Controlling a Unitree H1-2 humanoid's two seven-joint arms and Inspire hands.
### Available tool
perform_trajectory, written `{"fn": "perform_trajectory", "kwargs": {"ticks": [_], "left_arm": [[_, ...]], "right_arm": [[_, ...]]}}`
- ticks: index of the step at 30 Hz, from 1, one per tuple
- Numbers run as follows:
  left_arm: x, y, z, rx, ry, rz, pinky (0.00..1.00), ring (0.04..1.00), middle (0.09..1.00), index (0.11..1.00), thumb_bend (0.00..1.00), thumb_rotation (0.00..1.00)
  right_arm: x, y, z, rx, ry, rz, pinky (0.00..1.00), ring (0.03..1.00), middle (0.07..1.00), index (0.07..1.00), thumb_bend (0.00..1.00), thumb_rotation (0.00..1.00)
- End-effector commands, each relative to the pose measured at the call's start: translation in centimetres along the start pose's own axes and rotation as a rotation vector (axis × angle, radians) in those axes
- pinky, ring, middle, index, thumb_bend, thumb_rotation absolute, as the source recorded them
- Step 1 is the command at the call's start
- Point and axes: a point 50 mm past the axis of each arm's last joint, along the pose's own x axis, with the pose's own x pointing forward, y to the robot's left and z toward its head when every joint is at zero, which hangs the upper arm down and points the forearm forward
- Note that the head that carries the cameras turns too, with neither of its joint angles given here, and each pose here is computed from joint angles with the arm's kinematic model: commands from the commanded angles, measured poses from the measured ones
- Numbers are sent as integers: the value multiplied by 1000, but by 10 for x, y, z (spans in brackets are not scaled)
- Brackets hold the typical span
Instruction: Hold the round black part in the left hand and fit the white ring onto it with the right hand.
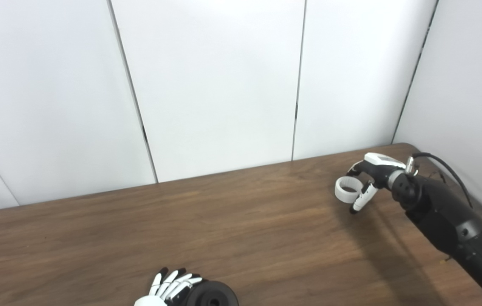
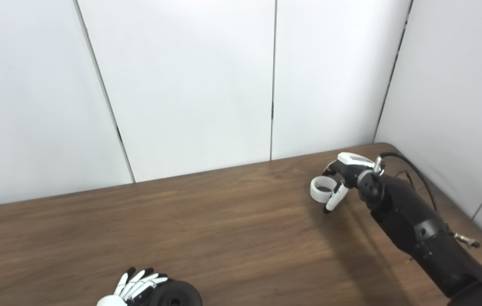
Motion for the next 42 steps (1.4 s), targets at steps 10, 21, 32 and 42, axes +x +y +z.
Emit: {"fn": "perform_trajectory", "kwargs": {"ticks": [10,21,32,42], "left_arm": [[-38,-51,-78,81,269,-164,1000,904,817,482,525,60],[-38,-51,-76,83,266,-167,1000,903,817,482,525,61],[-39,-51,-78,76,266,-166,1000,904,820,482,525,61],[-40,-51,-78,76,262,-165,1000,908,821,482,525,61]], "right_arm": [[-16,-120,18,-70,-94,-324,1000,969,883,769,797,185],[-16,-121,20,-76,-112,-347,1000,944,863,712,783,146],[-15,-121,18,-84,-124,-356,962,921,833,504,543,139],[-15,-119,22,-68,-118,-347,960,925,836,495,523,145]]}}
